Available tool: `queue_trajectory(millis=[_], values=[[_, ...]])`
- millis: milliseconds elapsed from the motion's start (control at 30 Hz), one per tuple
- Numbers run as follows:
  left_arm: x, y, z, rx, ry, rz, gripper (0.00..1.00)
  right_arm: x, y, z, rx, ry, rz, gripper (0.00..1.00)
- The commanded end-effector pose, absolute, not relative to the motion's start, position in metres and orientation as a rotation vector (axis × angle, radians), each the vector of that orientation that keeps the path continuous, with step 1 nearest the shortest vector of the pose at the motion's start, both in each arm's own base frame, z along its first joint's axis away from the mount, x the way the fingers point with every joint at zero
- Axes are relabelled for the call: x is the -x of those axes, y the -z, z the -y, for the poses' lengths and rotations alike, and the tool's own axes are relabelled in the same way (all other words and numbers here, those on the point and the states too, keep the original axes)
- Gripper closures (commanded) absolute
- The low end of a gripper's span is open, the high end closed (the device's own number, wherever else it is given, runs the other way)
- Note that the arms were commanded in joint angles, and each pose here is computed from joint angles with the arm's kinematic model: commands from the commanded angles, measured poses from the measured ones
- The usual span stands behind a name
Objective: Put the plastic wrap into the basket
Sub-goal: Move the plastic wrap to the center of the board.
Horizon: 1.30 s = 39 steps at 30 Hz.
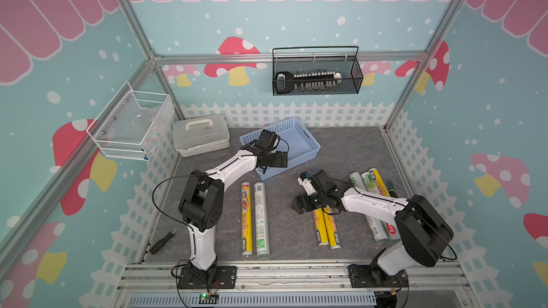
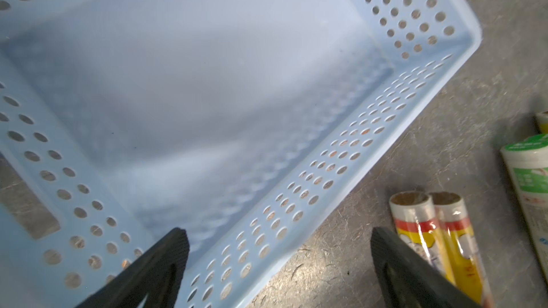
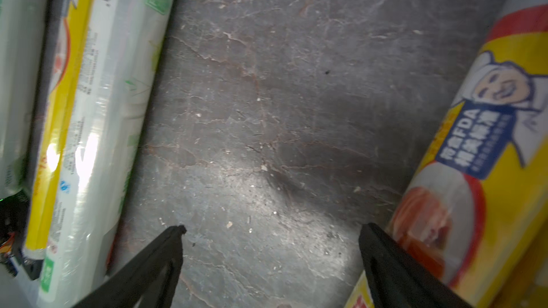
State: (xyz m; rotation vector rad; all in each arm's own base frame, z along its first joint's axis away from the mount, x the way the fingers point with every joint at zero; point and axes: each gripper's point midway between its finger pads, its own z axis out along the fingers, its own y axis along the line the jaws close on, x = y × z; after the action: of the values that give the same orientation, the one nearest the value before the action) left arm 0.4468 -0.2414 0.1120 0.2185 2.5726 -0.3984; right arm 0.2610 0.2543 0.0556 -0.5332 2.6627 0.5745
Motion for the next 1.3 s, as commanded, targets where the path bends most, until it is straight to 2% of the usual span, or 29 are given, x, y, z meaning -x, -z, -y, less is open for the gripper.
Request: queue_trajectory(millis=[0, 333, 800, 1133, 1267], values=[[-0.436, -0.099, 0.250, -0.286, 0.378, -2.655, 0.01, -0.272, -0.056, -0.220, 0.461, -0.333, -2.689, 0.03], [-0.405, -0.087, 0.317, -0.406, 0.590, -2.720, 0.01, -0.289, -0.059, -0.182, 0.280, -0.247, -2.693, 0.02], [-0.376, -0.103, 0.394, -0.408, 0.837, -2.718, 0.01, -0.289, -0.101, -0.124, -0.068, -0.139, -2.523, 0.02], [-0.346, -0.124, 0.450, -0.370, 1.132, -2.689, 0.01, -0.276, -0.126, -0.091, -0.246, -0.105, -2.390, 0.01], [-0.329, -0.140, 0.475, -0.351, 1.364, -2.632, 0.01, -0.275, -0.129, -0.089, -0.268, -0.163, -2.385, 0.01]])
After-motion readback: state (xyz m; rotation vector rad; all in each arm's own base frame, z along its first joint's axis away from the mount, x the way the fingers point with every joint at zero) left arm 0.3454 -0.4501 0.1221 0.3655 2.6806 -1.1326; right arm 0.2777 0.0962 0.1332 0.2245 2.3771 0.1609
